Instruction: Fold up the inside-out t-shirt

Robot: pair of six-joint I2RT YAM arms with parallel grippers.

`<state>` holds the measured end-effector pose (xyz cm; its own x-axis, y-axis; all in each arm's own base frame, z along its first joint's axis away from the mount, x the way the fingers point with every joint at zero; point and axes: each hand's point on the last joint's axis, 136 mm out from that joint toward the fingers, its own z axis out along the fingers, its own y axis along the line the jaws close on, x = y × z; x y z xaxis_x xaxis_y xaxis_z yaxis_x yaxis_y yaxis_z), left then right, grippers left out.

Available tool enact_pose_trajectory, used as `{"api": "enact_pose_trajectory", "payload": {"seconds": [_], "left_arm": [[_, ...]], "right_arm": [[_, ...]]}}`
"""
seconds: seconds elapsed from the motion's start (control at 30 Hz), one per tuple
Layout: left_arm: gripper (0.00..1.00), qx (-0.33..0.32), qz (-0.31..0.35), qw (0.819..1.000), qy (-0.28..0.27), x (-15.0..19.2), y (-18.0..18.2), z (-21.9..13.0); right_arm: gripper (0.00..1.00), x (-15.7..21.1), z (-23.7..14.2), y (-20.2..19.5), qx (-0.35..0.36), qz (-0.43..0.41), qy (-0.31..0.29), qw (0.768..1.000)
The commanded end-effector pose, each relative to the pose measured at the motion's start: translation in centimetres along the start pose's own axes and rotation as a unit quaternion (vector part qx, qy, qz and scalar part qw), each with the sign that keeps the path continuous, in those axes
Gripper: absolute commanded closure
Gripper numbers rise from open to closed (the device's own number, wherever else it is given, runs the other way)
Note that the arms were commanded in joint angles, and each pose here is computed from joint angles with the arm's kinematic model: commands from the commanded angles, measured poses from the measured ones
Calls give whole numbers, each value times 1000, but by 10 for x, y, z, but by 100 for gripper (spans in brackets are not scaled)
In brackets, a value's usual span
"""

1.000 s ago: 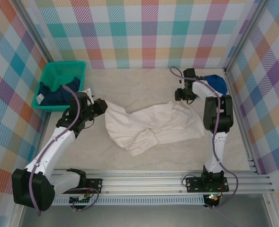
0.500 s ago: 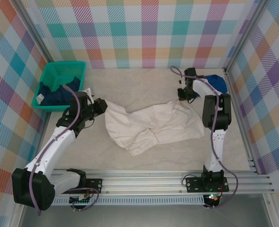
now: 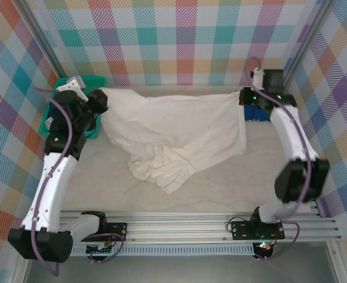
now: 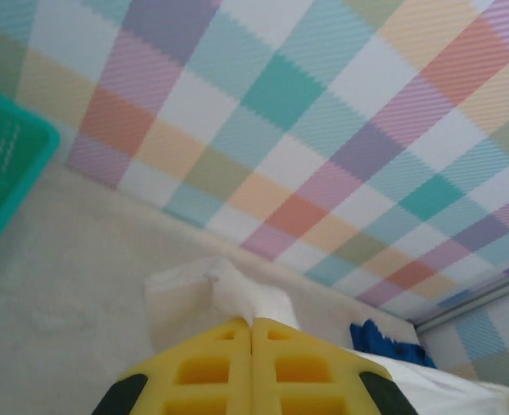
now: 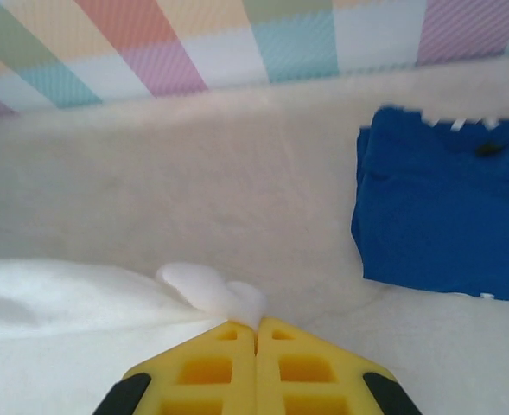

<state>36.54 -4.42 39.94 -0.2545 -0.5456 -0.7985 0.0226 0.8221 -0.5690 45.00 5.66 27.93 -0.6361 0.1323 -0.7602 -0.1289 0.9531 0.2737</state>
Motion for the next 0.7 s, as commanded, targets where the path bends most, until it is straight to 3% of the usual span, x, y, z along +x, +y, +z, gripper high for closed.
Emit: {"api": "enact_pose_trajectory", "payload": {"seconds": [0.0,0.2,0.3,0.5,0.67], "left_arm": [[100,-27,39,999,10,4,10,-29],[100,-48,37,986,153,110,59,-34],[100,-40,15,976,216,155,72,-37],[100,-43,-9,961,274,196,87,-39],[100,-47,-13,958,284,201,91,-35]], "right_arm": [[100,66,-13,1,-9,64,46,997],[98,222,-26,0,-23,199,175,964],[84,272,-30,-9,5,229,217,949],[61,267,-24,-17,18,202,210,957],[55,249,1,-15,31,134,216,967]]}}
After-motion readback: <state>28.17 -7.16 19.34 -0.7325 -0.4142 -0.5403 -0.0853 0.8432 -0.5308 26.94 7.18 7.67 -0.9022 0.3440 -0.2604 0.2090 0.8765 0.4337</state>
